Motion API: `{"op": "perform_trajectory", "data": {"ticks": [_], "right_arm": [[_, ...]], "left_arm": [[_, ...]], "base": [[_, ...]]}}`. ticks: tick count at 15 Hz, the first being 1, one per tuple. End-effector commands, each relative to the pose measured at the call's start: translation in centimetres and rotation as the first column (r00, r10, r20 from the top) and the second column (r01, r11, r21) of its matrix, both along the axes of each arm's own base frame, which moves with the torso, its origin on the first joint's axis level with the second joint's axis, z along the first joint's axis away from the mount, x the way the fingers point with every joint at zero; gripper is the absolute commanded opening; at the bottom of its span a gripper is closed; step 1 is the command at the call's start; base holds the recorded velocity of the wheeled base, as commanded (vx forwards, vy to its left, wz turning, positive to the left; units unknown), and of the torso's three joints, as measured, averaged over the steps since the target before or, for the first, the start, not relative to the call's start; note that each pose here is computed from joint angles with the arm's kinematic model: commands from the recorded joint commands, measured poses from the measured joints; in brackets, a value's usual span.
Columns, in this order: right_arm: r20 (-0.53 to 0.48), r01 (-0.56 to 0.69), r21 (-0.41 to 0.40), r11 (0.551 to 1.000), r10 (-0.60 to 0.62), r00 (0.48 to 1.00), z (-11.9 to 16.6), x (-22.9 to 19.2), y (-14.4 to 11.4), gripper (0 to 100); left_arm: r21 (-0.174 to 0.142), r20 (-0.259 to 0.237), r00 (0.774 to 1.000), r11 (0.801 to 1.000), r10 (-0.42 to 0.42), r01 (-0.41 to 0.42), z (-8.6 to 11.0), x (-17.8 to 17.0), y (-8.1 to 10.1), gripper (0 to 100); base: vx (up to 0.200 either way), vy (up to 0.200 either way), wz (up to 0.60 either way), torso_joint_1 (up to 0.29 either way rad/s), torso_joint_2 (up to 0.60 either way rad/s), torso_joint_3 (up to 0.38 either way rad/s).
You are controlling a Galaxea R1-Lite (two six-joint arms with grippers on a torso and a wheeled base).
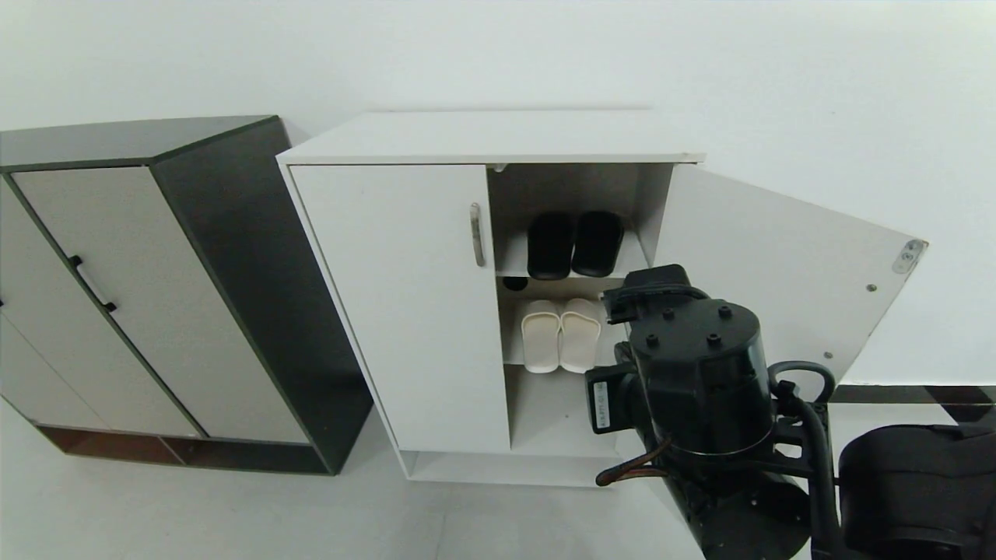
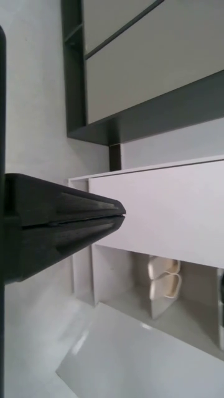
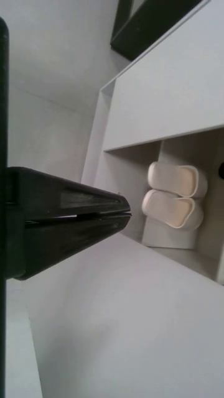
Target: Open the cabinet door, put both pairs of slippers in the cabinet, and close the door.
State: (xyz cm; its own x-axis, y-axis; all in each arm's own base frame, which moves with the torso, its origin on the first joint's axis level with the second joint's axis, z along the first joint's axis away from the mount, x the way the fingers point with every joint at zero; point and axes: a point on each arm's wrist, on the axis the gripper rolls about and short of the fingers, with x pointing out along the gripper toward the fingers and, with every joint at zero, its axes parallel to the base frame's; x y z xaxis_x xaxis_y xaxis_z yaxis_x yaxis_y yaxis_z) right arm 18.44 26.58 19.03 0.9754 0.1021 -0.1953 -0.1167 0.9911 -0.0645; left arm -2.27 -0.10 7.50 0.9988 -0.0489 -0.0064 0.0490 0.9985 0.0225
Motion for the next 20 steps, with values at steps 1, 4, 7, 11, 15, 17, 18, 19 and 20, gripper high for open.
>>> {"op": "perform_trajectory", "data": {"ticks": [1, 4, 7, 11, 15, 17, 18, 19, 20], "right_arm": [[-0.002, 0.003, -0.003, 1.0, -0.003, 1.0, -0.09, 0.08, -0.04, 0], [-0.001, 0.003, -0.002, 1.0, -0.003, 1.0, -0.09, 0.11, 0.0, 0], [-0.001, 0.012, -0.002, 1.0, -0.012, 1.0, -0.09, 0.35, -0.17, 0], [-0.007, 0.017, -0.009, 1.0, -0.017, 1.0, -0.5, 0.59, -0.07, 0], [-0.003, 0.017, -0.003, 1.0, -0.017, 1.0, -0.29, 0.54, -0.16, 0], [0.0, 0.017, 0.001, 1.0, -0.017, 1.0, -0.17, 0.51, -0.2, 0], [0.003, 0.017, 0.006, 1.0, -0.017, 1.0, -0.25, 0.56, -0.12, 0], [0.004, 0.017, 0.008, 1.0, -0.017, 1.0, -0.28, 0.58, -0.08, 0], [0.004, 0.017, 0.008, 1.0, -0.017, 1.0, -0.28, 0.58, -0.08, 0]], "left_arm": [[0.0, 0.0, 1.0, 1.0, 0.0, 0.0, 0.0, 0.0, 0.0, 0], [0.0, 0.0, 1.0, 1.0, 0.0, 0.0, 0.0, 0.0, 0.0, 0], [0.0, 0.0, 1.0, 1.0, 0.0, 0.0, 0.0, 0.0, 0.0, 0], [0.0, 0.0, 1.0, 1.0, 0.0, 0.0, 0.0, 0.0, 0.0, 0], [0.0, 0.0, 1.0, 1.0, 0.0, 0.0, 0.0, 0.0, 0.0, 0], [0.0, 0.0, 1.0, 1.0, 0.0, 0.0, 0.0, 0.0, 0.0, 0], [0.0, 0.0, 1.0, 1.0, 0.0, 0.0, 0.0, 0.0, 0.0, 0], [0.0, 0.0, 1.0, 1.0, 0.0, 0.0, 0.0, 0.0, 0.0, 0], [0.0, 0.0, 1.0, 1.0, 0.0, 0.0, 0.0, 0.0, 0.0, 0]], "base": [[0.0, 0.0, 0.0, 0.144, -0.47, -0.334], [0.0, 0.0, 0.0, 0.139, -0.48, -0.326], [0.0, 0.0, 0.0, 0.172, -0.49, -0.318], [0.0, 0.0, 0.0, 0.193, -0.5, -0.314], [0.0, 0.0, 0.0, 0.216, -0.53, -0.317], [0.0, 0.0, 0.0, 0.239, -0.55, -0.322], [0.0, 0.0, 0.0, 0.232, -0.56, -0.315], [0.0, 0.0, 0.0, 0.251, -0.55, -0.325], [0.0, 0.0, 0.0, 0.149, -0.35, -0.193]]}}
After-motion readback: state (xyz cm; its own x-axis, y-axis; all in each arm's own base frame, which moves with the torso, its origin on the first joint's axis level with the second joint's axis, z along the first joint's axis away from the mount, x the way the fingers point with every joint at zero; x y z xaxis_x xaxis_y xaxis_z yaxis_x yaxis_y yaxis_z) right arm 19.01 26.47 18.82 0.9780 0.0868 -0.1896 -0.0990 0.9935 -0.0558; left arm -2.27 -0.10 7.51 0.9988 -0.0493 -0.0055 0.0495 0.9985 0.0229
